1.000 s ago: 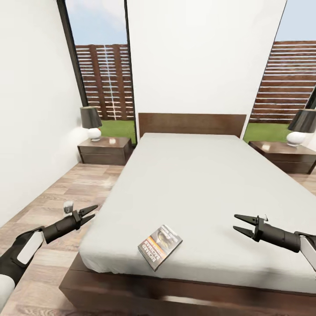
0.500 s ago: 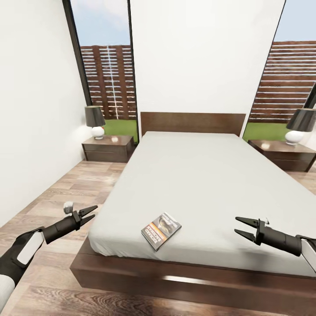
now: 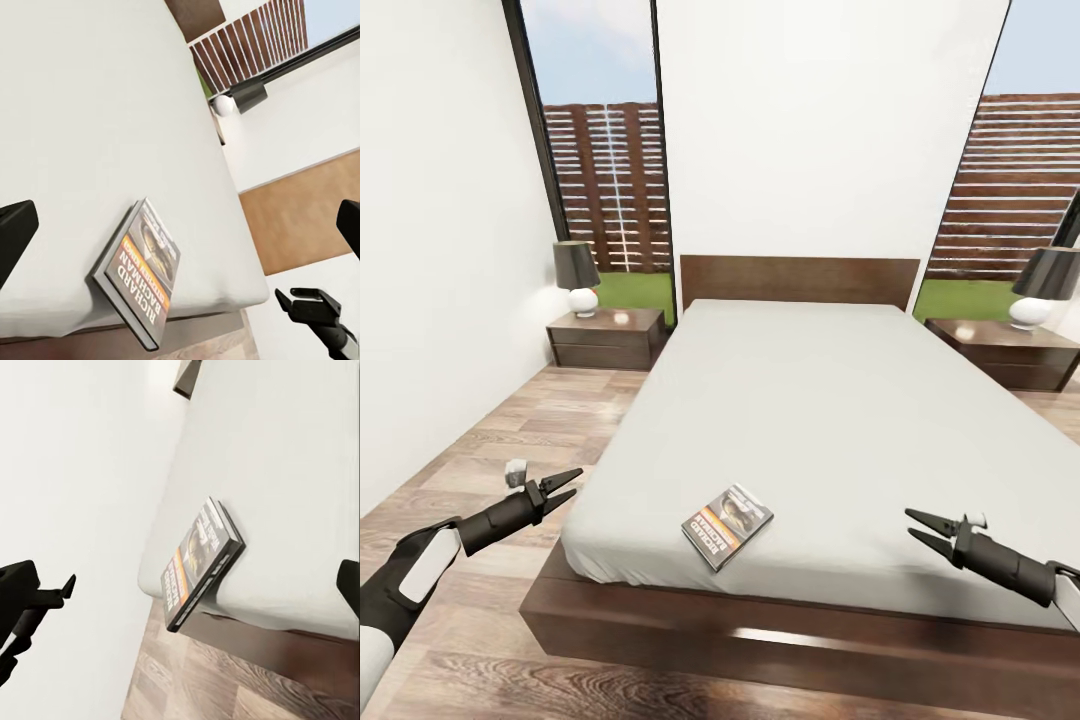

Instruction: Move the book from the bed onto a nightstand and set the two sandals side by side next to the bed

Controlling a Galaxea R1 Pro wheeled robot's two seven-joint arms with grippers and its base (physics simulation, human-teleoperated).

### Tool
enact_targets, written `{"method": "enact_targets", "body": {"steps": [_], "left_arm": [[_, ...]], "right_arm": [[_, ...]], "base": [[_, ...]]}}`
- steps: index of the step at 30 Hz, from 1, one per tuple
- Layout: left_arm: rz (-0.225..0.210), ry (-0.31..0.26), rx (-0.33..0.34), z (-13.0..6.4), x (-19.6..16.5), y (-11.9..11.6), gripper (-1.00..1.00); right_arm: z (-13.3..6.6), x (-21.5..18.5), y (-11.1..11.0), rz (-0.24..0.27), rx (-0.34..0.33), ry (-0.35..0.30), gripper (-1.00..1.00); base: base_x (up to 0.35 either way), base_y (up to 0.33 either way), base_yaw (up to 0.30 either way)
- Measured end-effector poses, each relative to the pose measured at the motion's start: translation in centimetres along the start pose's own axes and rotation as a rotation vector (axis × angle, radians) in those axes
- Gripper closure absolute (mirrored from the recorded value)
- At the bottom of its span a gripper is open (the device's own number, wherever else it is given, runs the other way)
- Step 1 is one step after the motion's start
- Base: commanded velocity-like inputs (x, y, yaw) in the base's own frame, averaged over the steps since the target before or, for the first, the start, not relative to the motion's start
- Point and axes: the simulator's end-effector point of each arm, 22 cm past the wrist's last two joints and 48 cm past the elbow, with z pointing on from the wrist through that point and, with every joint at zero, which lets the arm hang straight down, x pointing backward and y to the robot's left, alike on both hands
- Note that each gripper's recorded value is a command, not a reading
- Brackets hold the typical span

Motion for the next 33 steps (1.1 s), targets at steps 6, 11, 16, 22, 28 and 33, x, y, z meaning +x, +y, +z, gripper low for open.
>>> {"method": "enact_targets", "body": {"steps": [6, 11, 16, 22, 28, 33], "left_arm": [[-0.004, 0.002, 0.005, 0.4, 0.3, -0.1, -1.0], [-0.007, 0.004, 0.009, 0.6, 0.5, -0.2, -1.0], [-0.007, 0.004, 0.009, 0.6, 0.5, -0.2, -1.0], [-0.009, 0.005, 0.007, 0.6, 0.6, -0.2, -1.0], [-0.009, 0.007, 0.006, 0.7, 0.7, -0.2, -1.0], [-0.009, 0.008, 0.006, 0.7, 0.7, -0.1, -1.0]], "right_arm": [[0.0, 0.1, -0.3, -0.004, 0.004, -0.006, -1.0], [0.0, 0.1, -0.3, -0.005, 0.004, -0.006, -1.0], [0.0, 0.1, -0.2, -0.005, 0.003, -0.006, -1.0], [-0.1, 0.1, -0.2, -0.003, -0.001, -0.006, -1.0], [-0.6, 0.5, -1.2, 0.033, 0.016, -0.012, -1.0], [-1.6, 1.6, -3.2, 0.098, 0.054, -0.022, -1.0]], "base": [[0.0, 0.086, 0.0], [0.0, 0.192, 0.0], [0.0, 0.037, 0.0], [0.0, 0.079, 0.0], [0.0, 0.26, 0.0], [0.0, 0.139, 0.0]]}}
